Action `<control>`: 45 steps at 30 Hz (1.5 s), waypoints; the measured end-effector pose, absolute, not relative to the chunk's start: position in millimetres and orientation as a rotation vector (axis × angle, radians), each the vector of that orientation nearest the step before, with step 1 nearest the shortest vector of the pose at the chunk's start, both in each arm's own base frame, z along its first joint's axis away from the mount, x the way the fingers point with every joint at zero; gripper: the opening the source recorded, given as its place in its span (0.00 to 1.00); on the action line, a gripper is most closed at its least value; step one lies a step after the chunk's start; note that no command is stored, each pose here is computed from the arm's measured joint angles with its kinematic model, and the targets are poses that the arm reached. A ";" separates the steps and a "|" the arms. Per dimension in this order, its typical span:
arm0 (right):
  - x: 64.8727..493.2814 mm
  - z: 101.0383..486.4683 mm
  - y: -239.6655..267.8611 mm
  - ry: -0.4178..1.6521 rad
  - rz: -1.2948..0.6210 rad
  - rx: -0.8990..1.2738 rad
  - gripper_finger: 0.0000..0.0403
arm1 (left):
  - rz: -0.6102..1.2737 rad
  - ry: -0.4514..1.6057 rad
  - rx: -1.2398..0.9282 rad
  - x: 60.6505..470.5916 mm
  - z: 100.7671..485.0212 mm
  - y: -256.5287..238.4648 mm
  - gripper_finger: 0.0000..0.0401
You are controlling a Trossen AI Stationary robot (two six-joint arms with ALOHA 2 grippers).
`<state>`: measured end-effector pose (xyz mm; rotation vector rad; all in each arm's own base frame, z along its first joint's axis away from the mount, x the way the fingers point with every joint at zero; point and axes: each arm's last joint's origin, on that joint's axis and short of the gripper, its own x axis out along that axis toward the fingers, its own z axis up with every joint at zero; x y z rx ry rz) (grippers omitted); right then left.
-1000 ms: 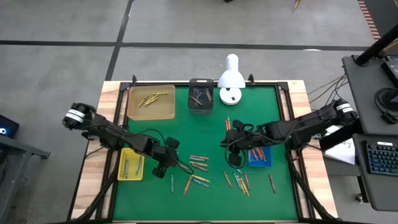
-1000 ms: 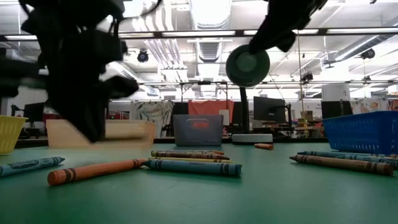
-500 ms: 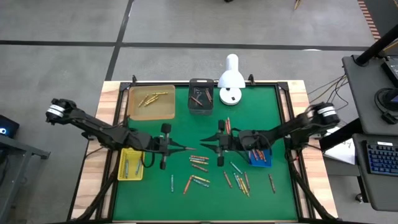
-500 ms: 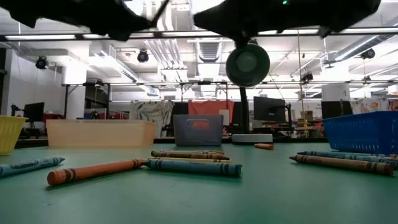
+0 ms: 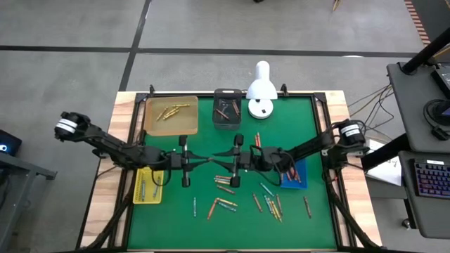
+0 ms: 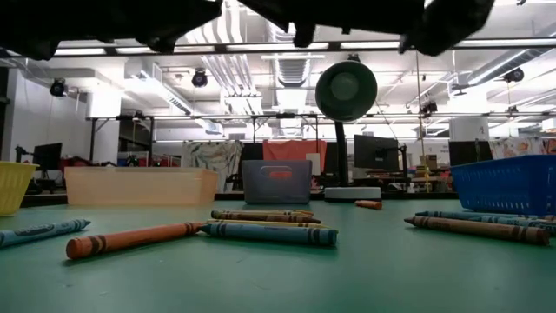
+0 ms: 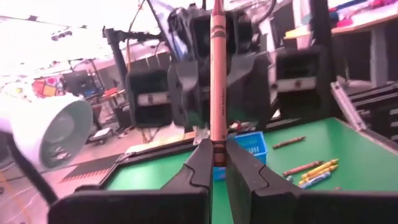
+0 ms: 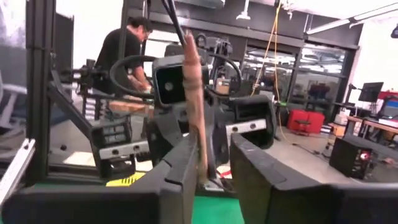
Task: Sort crayons
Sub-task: Put the brown crayon into the black bin
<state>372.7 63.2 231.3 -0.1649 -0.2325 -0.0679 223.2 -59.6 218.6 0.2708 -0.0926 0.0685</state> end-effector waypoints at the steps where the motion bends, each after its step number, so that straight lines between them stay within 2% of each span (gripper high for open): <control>1: 374.8 233.9 63.7 -0.226 -0.067 -0.172 0.24 | 0.075 -0.088 0.271 223.6 217.8 -59.5 0.00; 8: 389.3 249.2 65.6 -0.173 -0.047 -0.197 0.35 | 0.081 -0.090 0.269 224.5 218.1 -59.3 0.00; 13: 393.5 255.1 66.5 -0.163 -0.048 -0.229 0.37 | 0.087 -0.089 0.267 224.5 218.1 -59.1 0.00; 18: 393.8 256.2 66.5 -0.165 -0.052 -0.228 0.28 | 0.112 -0.092 0.235 223.9 218.9 -58.4 0.02; 24: 391.0 261.9 64.1 -0.158 -0.097 -0.225 0.05 | 0.147 -0.084 0.238 223.2 219.4 -57.2 0.13; 28: 389.9 271.0 58.2 -0.091 -0.136 -0.217 0.04 | 0.162 -0.078 0.239 222.4 219.8 -56.5 0.20; 34: 402.5 305.3 30.9 0.162 -0.232 -0.176 0.04 | 0.230 -0.079 0.224 217.9 225.0 -53.3 0.29; 40: 413.2 328.5 -23.0 0.396 -0.389 -0.085 0.04 | 0.257 -0.122 0.213 206.7 239.9 -49.3 0.31; 45: 422.9 319.5 -69.4 0.486 -0.508 -0.007 0.03 | 0.259 -0.134 0.212 193.4 251.4 -45.2 0.31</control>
